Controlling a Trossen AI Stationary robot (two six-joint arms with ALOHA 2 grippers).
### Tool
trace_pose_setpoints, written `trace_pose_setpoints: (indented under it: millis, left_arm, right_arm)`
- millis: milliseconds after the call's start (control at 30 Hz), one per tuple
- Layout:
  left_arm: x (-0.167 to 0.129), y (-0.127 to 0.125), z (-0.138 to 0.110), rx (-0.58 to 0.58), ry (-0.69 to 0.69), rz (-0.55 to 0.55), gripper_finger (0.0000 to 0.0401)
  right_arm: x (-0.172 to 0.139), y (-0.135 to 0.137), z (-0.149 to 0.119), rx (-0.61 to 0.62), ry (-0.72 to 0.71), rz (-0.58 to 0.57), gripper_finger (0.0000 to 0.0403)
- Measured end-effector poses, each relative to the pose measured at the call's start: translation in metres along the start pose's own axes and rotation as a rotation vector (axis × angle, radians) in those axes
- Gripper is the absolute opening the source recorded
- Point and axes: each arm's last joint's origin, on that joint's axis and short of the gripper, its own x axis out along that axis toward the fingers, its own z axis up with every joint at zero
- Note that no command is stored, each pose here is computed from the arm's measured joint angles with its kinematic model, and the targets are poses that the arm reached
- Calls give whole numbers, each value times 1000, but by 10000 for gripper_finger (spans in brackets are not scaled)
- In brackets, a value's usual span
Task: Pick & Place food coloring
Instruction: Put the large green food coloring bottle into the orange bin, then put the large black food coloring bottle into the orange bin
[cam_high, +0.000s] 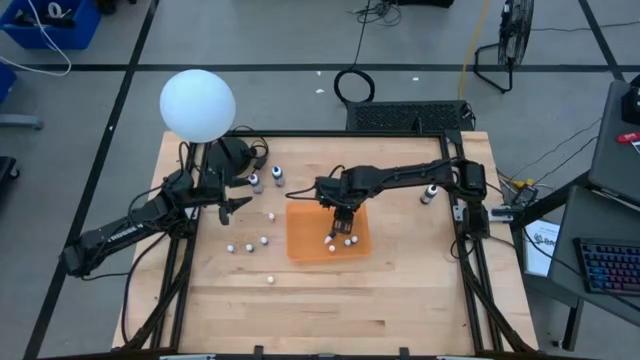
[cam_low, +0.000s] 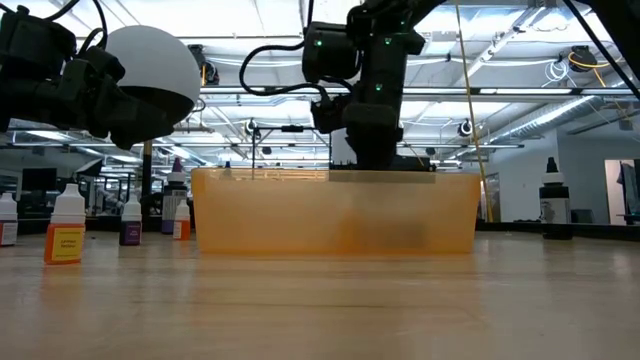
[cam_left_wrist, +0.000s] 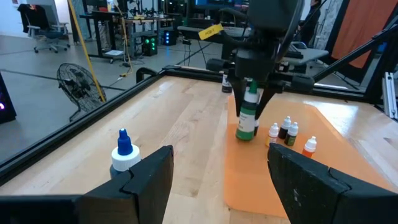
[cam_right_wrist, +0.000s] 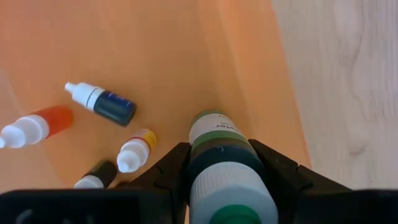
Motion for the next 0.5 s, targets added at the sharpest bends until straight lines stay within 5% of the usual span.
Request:
trace_pose_setpoints:
  millis: [167,367,500]
  left_arm:
    - [0,0,0,0,0,0,257]
    - [0,0,0,0,0,0,257]
    - [0,0,0,0,0,0,257]
  right_arm:
    - [3,0,0,-1,-7,0,133]
    - [-1,0,1,36,-32,3,219]
    - [-12,0,3,60,-56,7,243]
